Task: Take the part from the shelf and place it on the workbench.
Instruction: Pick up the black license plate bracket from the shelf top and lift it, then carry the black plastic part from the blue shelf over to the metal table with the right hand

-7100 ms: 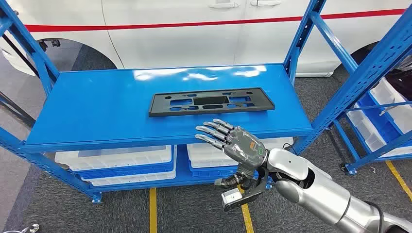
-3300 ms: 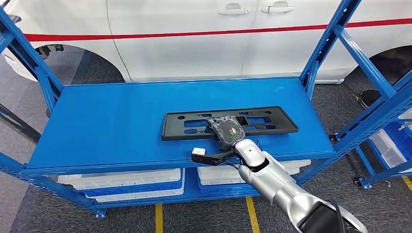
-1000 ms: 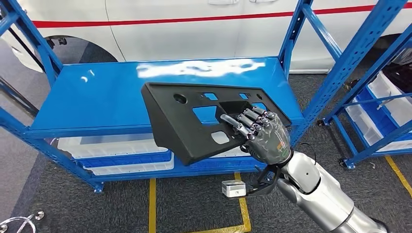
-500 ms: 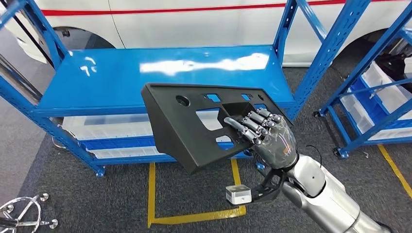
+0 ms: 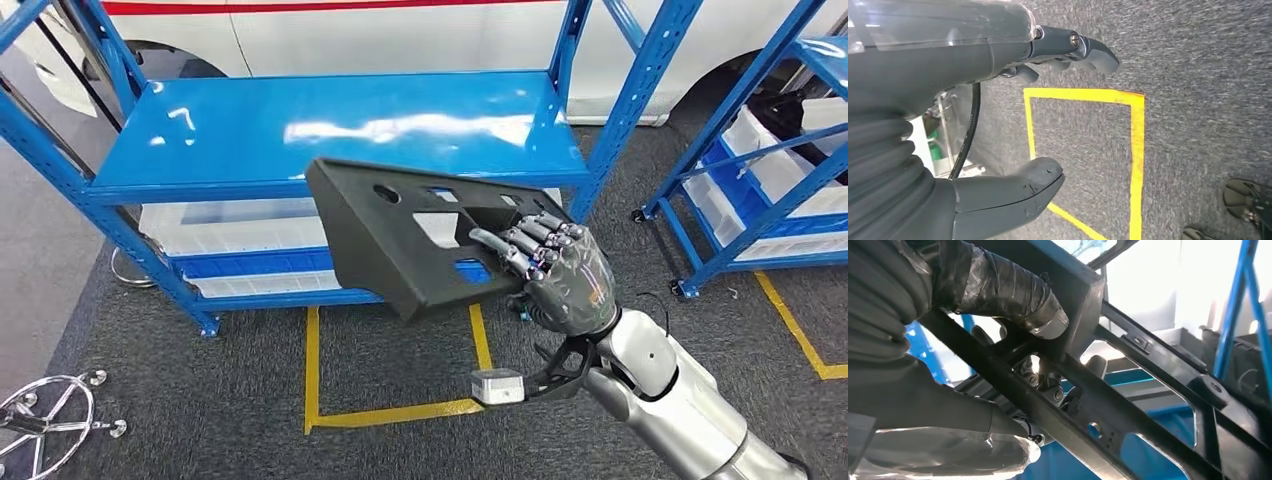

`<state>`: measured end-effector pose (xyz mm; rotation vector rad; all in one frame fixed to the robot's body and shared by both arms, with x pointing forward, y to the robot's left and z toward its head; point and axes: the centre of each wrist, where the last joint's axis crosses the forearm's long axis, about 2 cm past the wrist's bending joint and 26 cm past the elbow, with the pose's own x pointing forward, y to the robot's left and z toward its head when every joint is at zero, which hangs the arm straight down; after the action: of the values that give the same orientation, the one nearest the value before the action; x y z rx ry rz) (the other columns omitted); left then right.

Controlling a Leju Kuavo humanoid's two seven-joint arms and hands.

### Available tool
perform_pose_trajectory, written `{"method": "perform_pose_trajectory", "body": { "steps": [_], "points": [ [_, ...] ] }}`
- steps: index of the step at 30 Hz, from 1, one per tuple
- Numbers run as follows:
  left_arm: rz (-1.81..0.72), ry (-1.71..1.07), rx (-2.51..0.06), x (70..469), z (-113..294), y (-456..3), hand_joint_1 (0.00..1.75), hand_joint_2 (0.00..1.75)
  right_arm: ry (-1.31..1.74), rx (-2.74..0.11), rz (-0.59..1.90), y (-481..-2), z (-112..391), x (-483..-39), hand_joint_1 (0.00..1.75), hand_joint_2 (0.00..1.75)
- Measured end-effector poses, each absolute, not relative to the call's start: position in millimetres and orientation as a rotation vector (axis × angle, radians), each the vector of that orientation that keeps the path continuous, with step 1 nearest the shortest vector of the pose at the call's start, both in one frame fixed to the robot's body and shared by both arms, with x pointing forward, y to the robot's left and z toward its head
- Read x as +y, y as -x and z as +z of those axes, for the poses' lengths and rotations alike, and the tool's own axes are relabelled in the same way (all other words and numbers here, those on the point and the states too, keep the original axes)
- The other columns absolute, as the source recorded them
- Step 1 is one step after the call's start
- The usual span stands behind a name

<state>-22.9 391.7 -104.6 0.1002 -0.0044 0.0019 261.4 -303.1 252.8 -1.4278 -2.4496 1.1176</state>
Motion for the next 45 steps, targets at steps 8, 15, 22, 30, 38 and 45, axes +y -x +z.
{"method": "perform_pose_trajectory", "body": {
  "steps": [8,15,22,30,38,45],
  "points": [
    [0.006,-0.096,0.000,390,-105,24,0.00,1.75,1.439,-2.420,1.135,-264,254,-302,1.75,1.75],
    [0.010,-0.096,-0.006,391,-105,22,0.00,1.75,1.460,-2.397,1.145,-271,261,-302,1.75,1.75],
    [0.011,-0.091,-0.003,391,-105,22,0.00,1.75,1.478,-2.372,1.155,-278,265,-303,1.75,1.75],
    [0.019,-0.086,0.001,391,-105,22,0.00,1.75,1.515,-2.356,1.168,-283,267,-298,1.75,1.75],
    [0.018,-0.090,0.001,395,-104,24,0.00,1.75,1.527,-2.346,1.151,-284,265,-294,1.75,1.75],
    [0.025,-0.093,-0.013,399,-103,23,0.00,1.75,1.548,-2.323,1.161,-283,259,-288,1.75,1.75]
  ]
}}
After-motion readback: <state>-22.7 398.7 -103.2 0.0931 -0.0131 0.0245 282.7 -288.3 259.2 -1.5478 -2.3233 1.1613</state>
